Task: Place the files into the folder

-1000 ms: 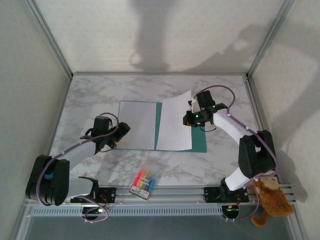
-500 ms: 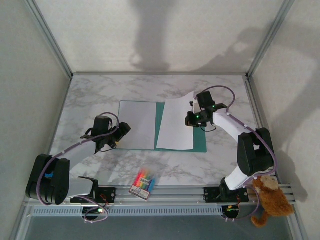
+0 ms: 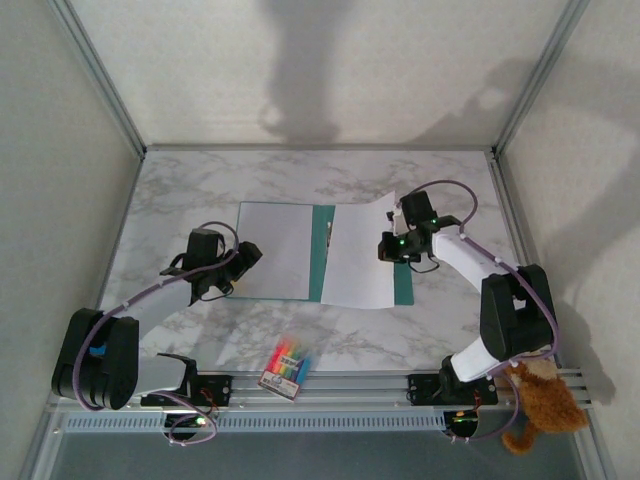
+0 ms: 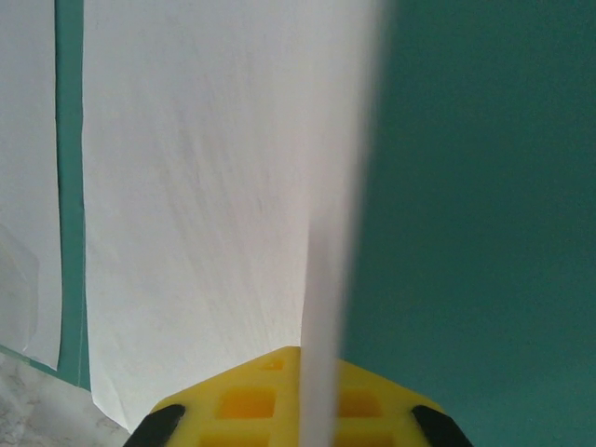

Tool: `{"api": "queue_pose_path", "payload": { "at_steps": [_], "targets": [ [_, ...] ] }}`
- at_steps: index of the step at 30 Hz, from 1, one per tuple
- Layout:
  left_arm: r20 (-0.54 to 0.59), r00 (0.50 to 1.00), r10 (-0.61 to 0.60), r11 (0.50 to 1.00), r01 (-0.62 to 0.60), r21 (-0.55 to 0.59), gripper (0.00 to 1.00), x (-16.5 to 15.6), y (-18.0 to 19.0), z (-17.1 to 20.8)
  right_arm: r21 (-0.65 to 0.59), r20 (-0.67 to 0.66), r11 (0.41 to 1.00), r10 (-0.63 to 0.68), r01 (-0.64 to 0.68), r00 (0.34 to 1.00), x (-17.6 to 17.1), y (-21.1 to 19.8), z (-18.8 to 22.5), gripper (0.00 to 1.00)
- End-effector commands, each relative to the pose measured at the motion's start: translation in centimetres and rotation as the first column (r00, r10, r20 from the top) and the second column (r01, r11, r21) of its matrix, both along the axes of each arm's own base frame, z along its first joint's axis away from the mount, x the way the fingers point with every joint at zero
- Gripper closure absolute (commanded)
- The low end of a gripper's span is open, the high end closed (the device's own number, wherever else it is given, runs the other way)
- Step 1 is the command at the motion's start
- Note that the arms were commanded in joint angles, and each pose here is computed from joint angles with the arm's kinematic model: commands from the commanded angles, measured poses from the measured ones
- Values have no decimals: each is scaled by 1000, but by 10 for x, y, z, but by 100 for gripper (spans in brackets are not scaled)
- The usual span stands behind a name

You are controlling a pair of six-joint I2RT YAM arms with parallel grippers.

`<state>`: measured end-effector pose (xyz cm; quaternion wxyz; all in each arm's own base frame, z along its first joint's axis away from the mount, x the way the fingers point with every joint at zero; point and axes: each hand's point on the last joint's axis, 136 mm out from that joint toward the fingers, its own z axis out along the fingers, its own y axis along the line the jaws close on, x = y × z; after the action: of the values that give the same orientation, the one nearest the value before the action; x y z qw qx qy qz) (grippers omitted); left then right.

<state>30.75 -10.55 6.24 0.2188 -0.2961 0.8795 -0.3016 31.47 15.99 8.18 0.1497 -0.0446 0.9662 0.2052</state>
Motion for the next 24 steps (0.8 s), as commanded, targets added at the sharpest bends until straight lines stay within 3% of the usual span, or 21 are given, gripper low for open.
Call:
{"api": "queue_pose_path", "payload": {
  "at_steps": [1, 24],
  "targets": [
    [8, 1000, -14, 1000, 14, 3, 13, 4, 1, 7, -7, 18, 1000, -16, 16, 1000, -4, -7, 3, 100],
    [16, 1000, -23, 1000, 23, 2, 13, 4, 0, 11, 40, 19, 997, -60, 59, 998, -8, -15, -2, 100]
  ]
}}
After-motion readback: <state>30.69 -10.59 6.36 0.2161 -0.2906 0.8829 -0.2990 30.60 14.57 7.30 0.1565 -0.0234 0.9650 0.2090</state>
